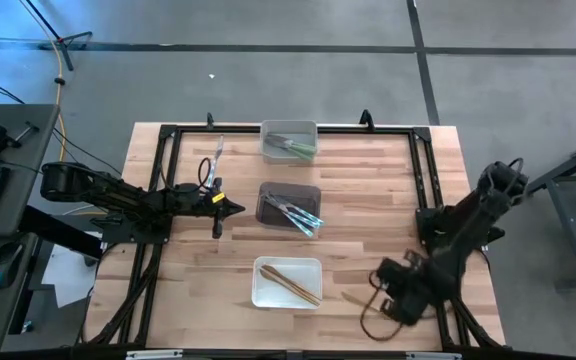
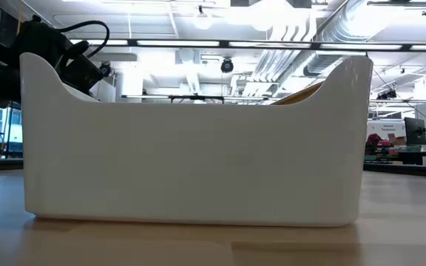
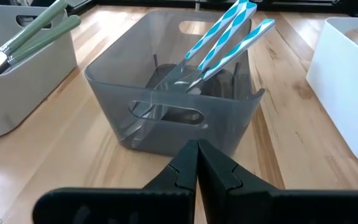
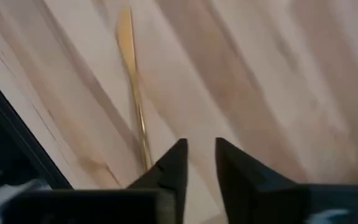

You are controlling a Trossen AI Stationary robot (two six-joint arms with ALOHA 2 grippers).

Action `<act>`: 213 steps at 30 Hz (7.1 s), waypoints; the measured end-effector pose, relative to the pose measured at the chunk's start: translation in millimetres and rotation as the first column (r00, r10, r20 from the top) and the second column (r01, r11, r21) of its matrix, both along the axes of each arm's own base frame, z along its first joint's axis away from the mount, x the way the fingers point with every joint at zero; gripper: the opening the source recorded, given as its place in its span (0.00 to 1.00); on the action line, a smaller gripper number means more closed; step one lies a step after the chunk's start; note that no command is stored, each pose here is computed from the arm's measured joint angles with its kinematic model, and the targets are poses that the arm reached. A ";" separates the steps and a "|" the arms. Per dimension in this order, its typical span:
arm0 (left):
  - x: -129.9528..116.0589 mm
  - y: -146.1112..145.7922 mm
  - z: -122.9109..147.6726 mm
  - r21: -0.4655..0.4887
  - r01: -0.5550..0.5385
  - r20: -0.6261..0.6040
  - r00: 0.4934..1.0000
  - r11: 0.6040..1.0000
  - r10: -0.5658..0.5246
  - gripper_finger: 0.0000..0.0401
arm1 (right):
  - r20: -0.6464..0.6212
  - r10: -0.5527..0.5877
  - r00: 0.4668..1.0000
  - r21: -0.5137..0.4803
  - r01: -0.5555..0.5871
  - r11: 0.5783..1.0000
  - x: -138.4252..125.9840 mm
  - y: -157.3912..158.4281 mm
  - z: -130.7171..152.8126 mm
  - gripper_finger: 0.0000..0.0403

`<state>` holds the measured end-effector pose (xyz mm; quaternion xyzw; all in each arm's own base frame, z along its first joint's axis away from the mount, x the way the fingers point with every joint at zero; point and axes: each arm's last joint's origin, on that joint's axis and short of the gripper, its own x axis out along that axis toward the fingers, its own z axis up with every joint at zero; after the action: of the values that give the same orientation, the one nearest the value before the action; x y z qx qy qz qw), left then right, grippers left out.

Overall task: Sort silverware by color (type)
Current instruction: Put the gold table knife into the white bin, then put the blue patterned knife into the black bin

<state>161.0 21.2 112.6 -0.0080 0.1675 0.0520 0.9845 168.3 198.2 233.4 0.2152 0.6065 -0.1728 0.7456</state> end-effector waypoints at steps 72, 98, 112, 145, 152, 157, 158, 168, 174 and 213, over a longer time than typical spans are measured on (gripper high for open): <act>-0.8 -0.2 -2.2 0.070 0.030 -0.033 0.999 0.997 -0.027 0.00 | 0.096 0.131 0.987 0.014 -0.133 0.991 99.8 16.9 28.3 0.00; -0.8 -0.2 -2.2 0.078 0.033 -0.034 0.999 0.996 -0.031 0.00 | 0.195 0.113 0.974 0.390 -0.183 0.903 210.9 -50.8 -4.9 0.00; -0.8 -0.2 -2.2 0.078 0.033 -0.034 0.999 0.996 -0.031 0.00 | 0.213 0.100 0.972 0.384 -0.177 0.906 218.5 -56.3 -10.8 0.03; -3.2 7.2 -3.7 0.115 -0.233 -0.048 0.970 0.966 0.240 0.03 | 0.414 0.636 0.651 -0.229 -0.602 0.765 151.3 -42.7 16.8 0.00; 1.7 12.3 -2.1 0.139 -0.371 -0.100 0.917 0.918 0.385 0.13 | 0.534 0.548 0.643 -0.282 -0.476 0.833 112.1 -87.4 6.5 0.00; 14.1 14.9 1.9 0.147 -0.398 -0.320 0.847 0.905 0.424 0.21 | 0.568 0.525 0.634 -0.353 -0.388 0.851 85.6 -106.5 14.4 0.00; 16.3 15.8 4.3 0.147 -0.405 -0.367 0.825 0.902 0.430 0.23 | 0.572 0.527 0.629 -0.368 -0.377 0.850 81.4 -108.5 16.1 0.00; 20.2 43.9 51.7 0.148 -0.621 -0.662 0.516 0.770 0.544 0.32 | 0.559 0.586 0.587 -0.454 -0.375 0.808 68.4 -110.8 23.1 0.00; 4.5 74.6 57.7 0.039 -0.699 -0.753 0.449 0.714 0.481 0.32 | 0.550 0.592 0.589 -0.456 -0.383 0.804 68.0 -110.7 22.3 0.00; -12.3 120.2 35.5 -0.042 -0.674 -0.816 0.449 0.738 0.363 0.06 | 0.493 0.653 0.575 -0.536 -0.390 0.748 68.1 -112.0 21.9 0.00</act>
<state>148.7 141.4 148.1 -0.2178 0.5619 0.3230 0.7297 236.4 86.2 255.2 -0.0756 0.2976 0.0357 0.9510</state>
